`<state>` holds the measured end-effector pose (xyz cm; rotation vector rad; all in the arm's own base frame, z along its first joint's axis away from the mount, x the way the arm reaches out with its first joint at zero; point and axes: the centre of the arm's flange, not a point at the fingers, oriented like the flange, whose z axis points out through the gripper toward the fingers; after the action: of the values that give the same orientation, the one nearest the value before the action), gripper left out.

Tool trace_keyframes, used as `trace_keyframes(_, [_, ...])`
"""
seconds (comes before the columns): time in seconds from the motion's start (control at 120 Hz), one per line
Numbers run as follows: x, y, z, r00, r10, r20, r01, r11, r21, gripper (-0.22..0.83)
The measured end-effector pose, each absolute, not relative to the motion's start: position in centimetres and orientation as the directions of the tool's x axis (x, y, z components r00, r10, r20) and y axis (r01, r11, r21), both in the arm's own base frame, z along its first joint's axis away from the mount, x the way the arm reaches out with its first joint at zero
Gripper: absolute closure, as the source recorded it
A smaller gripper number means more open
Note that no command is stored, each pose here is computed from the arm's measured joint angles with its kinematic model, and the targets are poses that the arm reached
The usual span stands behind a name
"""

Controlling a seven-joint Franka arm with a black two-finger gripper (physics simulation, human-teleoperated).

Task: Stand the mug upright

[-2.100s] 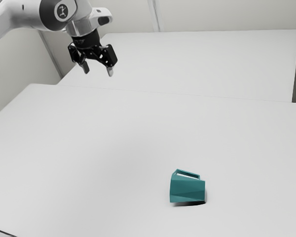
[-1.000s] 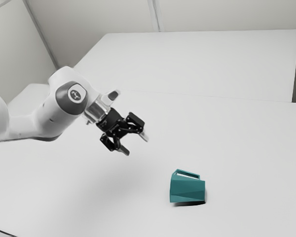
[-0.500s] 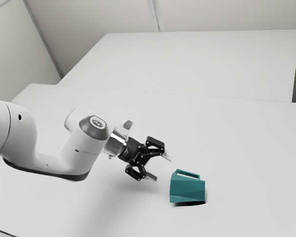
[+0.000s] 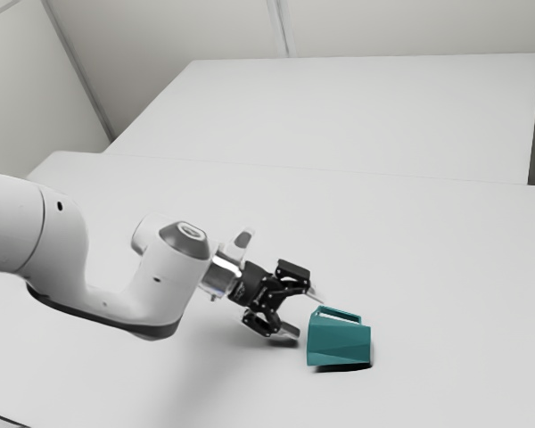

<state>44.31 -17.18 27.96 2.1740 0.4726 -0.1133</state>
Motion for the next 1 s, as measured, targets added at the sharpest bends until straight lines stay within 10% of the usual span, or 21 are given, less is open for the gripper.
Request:
trace_keyframes(0.267, [43.9, -21.8, 27.1, 0.957, 0.180, -0.229, 0.291, -0.543, 0.787, 0.02])
trace_keyframes(1.0, [45.0, -22.5, 28.8, 0.992, 0.099, -0.082, 0.122, -0.514, 0.849, 0.73])
